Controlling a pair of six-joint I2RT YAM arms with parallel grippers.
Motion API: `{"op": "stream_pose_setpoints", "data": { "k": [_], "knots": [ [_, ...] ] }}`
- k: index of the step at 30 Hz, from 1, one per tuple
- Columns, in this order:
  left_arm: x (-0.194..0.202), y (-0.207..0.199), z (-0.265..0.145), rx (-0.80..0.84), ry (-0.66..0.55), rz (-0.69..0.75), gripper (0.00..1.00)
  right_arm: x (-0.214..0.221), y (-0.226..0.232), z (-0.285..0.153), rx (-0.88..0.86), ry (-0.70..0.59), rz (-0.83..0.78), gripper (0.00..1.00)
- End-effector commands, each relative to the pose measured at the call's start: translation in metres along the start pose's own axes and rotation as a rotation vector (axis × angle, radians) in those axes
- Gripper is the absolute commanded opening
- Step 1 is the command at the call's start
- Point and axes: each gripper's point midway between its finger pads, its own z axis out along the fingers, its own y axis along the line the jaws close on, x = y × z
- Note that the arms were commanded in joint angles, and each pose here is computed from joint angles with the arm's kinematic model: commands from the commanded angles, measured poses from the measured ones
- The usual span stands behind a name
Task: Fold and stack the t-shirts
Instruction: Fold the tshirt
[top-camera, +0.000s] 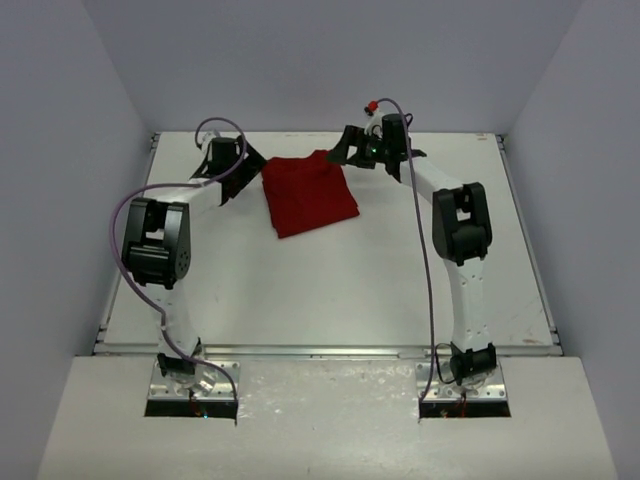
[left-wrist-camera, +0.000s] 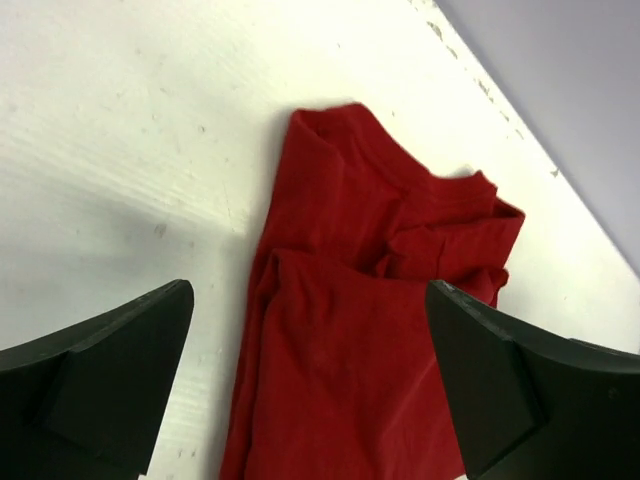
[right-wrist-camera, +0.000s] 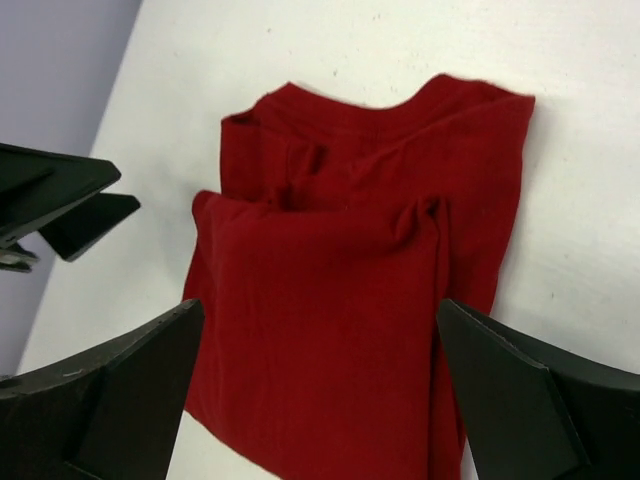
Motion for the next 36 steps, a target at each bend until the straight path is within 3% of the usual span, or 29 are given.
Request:
{"op": "stream_pose_setpoints", "data": {
  "k": [1, 2, 3, 5, 7, 8, 10, 11, 13, 14, 15, 16, 18, 19, 21, 22, 23, 27, 28, 29, 30, 31, 32, 36],
  "knots": [
    [0.025, 0.004, -0.026, -0.103, 0.002, 0.107, 1.0, 0.001, 0.008, -0.016, 0.115, -0.006, -0.134, 0.99],
    [0.042, 0.005, -0.029, -0.08, 0.031, 0.107, 0.99, 0.01, 0.003, -0.018, 0.134, 0.015, -0.123, 0.99],
    [0.062, 0.002, -0.032, 0.027, 0.055, 0.1, 0.91, 0.026, -0.006, -0.019, 0.158, 0.043, -0.114, 0.99],
    [0.084, 0.001, -0.034, 0.112, 0.103, 0.102, 0.89, 0.041, -0.012, -0.02, 0.162, 0.076, -0.105, 0.96],
    [0.116, 0.002, -0.024, 0.174, 0.234, 0.12, 0.87, 0.057, -0.017, -0.017, 0.155, 0.136, -0.079, 0.87],
    [0.126, 0.001, -0.02, 0.184, 0.278, 0.13, 0.86, 0.066, -0.021, -0.017, 0.167, 0.176, -0.057, 0.77],
    [0.141, 0.004, -0.014, 0.184, 0.34, 0.148, 0.79, 0.082, -0.031, -0.019, 0.201, 0.201, -0.014, 0.73],
    [0.146, 0.001, -0.017, 0.18, 0.346, 0.163, 0.72, 0.085, -0.031, -0.02, 0.21, 0.19, -0.017, 0.65],
    [0.146, 0.013, -0.023, 0.093, 0.323, 0.19, 0.42, 0.105, -0.032, -0.033, 0.26, 0.213, 0.006, 0.53],
    [0.149, 0.013, -0.028, 0.073, 0.321, 0.209, 0.31, 0.126, -0.031, -0.038, 0.277, 0.251, 0.02, 0.4],
    [0.155, 0.022, -0.034, 0.041, 0.338, 0.236, 0.28, 0.132, -0.033, -0.043, 0.314, 0.257, 0.031, 0.34],
    [0.153, 0.02, -0.039, 0.038, 0.332, 0.254, 0.17, 0.133, -0.027, -0.049, 0.324, 0.257, 0.031, 0.29],
    [0.166, 0.028, -0.051, 0.016, 0.371, 0.306, 0.1, 0.163, -0.029, -0.066, 0.377, 0.301, 0.088, 0.19],
    [0.166, 0.029, -0.062, 0.003, 0.379, 0.321, 0.1, 0.157, -0.018, -0.077, 0.376, 0.275, 0.093, 0.18],
    [0.172, 0.038, -0.086, -0.011, 0.386, 0.347, 0.1, 0.193, -0.021, -0.106, 0.452, 0.296, 0.158, 0.14],
    [0.174, 0.039, -0.095, -0.006, 0.388, 0.353, 0.1, 0.182, -0.004, -0.121, 0.449, 0.243, 0.148, 0.14],
    [0.19, 0.053, -0.109, -0.019, 0.416, 0.367, 0.12, 0.217, -0.002, -0.138, 0.463, 0.276, 0.176, 0.14],
    [0.208, 0.061, -0.159, 0.037, 0.432, 0.364, 0.17, 0.258, 0.025, -0.178, 0.449, 0.283, 0.204, 0.19],
    [0.224, 0.076, -0.172, 0.024, 0.464, 0.382, 0.21, 0.27, 0.029, -0.19, 0.444, 0.285, 0.212, 0.25],
    [0.22, 0.071, -0.181, 0.044, 0.438, 0.374, 0.37, 0.273, 0.033, -0.194, 0.43, 0.277, 0.226, 0.28],
    [0.223, 0.075, -0.187, 0.04, 0.447, 0.376, 0.45, 0.274, 0.035, -0.199, 0.422, 0.268, 0.226, 0.44],
    [0.225, 0.081, -0.192, 0.033, 0.452, 0.377, 0.54, 0.269, 0.041, -0.206, 0.406, 0.243, 0.211, 0.54],
    [0.216, 0.078, -0.195, 0.038, 0.413, 0.385, 0.7, 0.265, 0.044, -0.207, 0.398, 0.231, 0.197, 0.6],
    [0.19, 0.061, -0.205, 0.056, 0.336, 0.405, 0.8, 0.234, 0.057, -0.218, 0.396, 0.217, 0.084, 0.71]
  ]
}}
